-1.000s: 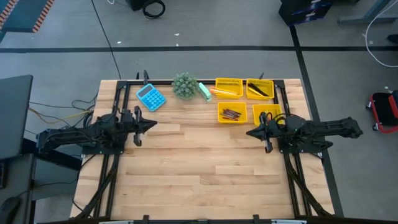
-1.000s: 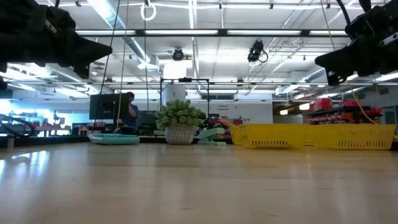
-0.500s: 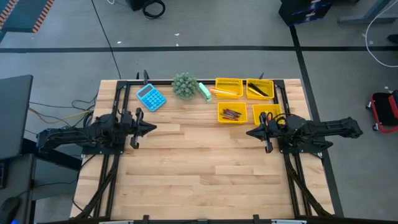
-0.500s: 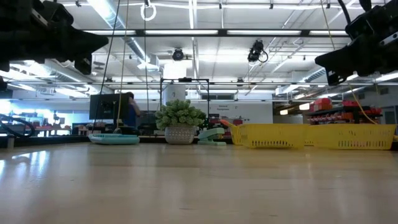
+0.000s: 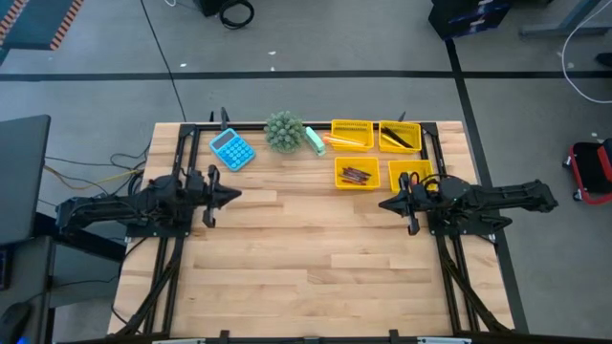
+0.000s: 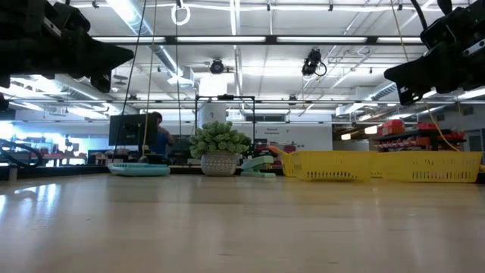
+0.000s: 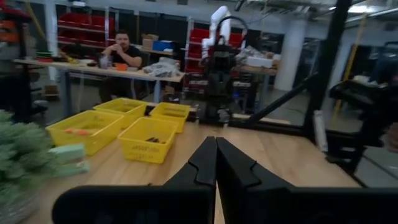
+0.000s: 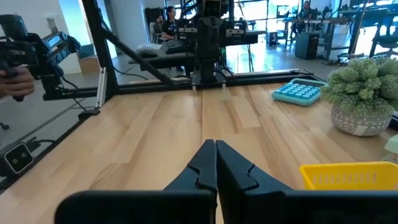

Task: Sort crayons/erasers/pens/pencils in bins
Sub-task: Return to Home Position

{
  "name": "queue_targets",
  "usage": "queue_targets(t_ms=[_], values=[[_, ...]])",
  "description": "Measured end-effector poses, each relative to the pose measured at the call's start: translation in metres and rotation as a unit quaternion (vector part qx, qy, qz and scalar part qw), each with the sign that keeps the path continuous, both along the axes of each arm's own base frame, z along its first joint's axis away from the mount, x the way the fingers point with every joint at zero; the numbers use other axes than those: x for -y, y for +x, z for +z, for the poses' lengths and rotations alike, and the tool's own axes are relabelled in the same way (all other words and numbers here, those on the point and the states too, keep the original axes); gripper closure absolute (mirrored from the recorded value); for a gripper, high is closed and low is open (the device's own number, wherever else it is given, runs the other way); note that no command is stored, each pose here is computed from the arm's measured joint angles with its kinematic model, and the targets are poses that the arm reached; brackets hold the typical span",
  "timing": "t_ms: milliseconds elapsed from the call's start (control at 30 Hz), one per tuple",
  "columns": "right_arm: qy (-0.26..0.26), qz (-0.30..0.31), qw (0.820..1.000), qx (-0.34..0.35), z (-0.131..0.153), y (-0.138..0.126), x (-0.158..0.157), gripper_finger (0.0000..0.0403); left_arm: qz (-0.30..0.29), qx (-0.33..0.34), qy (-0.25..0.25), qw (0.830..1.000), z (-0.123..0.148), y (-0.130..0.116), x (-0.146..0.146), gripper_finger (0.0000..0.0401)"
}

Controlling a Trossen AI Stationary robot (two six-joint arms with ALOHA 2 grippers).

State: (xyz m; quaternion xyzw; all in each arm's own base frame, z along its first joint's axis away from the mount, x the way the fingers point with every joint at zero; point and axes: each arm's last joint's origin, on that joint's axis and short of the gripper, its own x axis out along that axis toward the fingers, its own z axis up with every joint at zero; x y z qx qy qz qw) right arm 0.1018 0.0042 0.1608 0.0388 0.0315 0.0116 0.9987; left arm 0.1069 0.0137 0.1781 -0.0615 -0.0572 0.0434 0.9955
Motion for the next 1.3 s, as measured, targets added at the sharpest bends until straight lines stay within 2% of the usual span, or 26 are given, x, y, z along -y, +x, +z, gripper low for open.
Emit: queue_targets(t_ms=[367,767,1300], values=[[0.000,0.000,1.000,0.000,0.0000,0.0000,0.0000,0.0395,0.010,-0.011,0.005,1.000,-0.0021,0.0001,-0.0006,0.0367],[-0.001,0.000,1.000,0.000,0.0000,0.0000,0.0000,0.0395,0.010,-0.011,0.005,1.000,-0.0020,0.0001,-0.0005,0.0380],[-0.001,0.000,1.000,0.000,0.0000,0.0000,0.0000,0.0395,0.010,-0.011,0.005,1.000,-0.0020,0.0001,-0.0006,0.0370]])
